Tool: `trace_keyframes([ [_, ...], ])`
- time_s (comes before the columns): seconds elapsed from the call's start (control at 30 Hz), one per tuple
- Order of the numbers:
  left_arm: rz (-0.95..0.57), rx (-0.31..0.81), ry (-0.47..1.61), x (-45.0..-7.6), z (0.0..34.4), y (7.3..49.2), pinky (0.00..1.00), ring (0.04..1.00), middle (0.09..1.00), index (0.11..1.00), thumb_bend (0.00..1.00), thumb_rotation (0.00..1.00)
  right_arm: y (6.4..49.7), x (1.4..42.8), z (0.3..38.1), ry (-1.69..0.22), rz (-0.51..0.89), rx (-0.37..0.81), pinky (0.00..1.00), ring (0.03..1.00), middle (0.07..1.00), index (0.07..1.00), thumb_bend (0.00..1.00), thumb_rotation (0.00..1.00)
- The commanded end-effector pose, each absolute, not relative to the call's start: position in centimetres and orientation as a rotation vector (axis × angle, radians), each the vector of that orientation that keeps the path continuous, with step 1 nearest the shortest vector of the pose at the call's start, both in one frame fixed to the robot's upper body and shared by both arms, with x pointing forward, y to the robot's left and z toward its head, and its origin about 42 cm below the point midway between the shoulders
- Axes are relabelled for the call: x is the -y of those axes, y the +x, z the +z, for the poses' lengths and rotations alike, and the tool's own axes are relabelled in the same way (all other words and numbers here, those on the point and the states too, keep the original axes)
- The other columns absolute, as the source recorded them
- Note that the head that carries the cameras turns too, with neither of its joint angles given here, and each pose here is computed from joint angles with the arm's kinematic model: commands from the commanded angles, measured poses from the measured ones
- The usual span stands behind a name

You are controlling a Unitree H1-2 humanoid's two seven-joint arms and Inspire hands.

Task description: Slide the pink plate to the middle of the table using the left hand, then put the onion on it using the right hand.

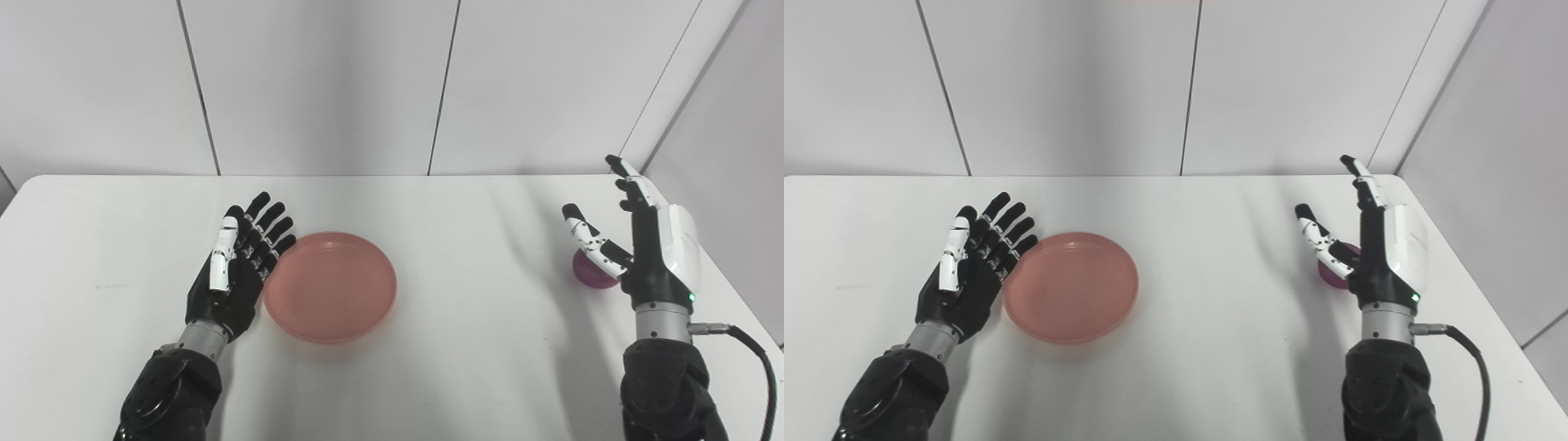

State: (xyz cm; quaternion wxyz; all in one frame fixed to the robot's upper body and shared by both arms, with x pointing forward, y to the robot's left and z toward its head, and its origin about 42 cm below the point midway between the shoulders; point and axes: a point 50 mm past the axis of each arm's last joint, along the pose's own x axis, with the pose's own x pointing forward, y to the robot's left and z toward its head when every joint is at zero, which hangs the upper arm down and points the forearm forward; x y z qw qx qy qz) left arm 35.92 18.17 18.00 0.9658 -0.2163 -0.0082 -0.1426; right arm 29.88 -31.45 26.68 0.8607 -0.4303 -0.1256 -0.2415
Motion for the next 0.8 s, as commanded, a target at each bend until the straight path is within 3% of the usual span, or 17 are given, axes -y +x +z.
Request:
trace_keyframes([
  [0.0, -0.316, 0.106, -0.447, -18.1, 19.6, 36.5, 0.92, 0.934, 0.944, 0.933, 0.46, 1.00, 29.6, 32.1, 28.4, -0.947, -0.557, 0.320, 0.73, 0.836, 0.878, 0.895, 0.80, 0.46],
  [0.27, -0.306, 0.103, -0.443, -18.9, 19.5, 36.7, 0.92, 0.930, 0.939, 0.930, 0.47, 1.00, 29.4, 33.5, 27.9, -0.986, -0.584, 0.270, 0.75, 0.857, 0.893, 0.892, 0.87, 0.39],
  [0.77, -0.303, 0.108, -0.450, -19.8, 19.0, 37.1, 0.92, 0.939, 0.949, 0.938, 0.48, 1.00, 30.0, 35.4, 26.1, -1.049, -0.619, 0.155, 0.74, 0.854, 0.901, 0.894, 0.96, 0.40],
])
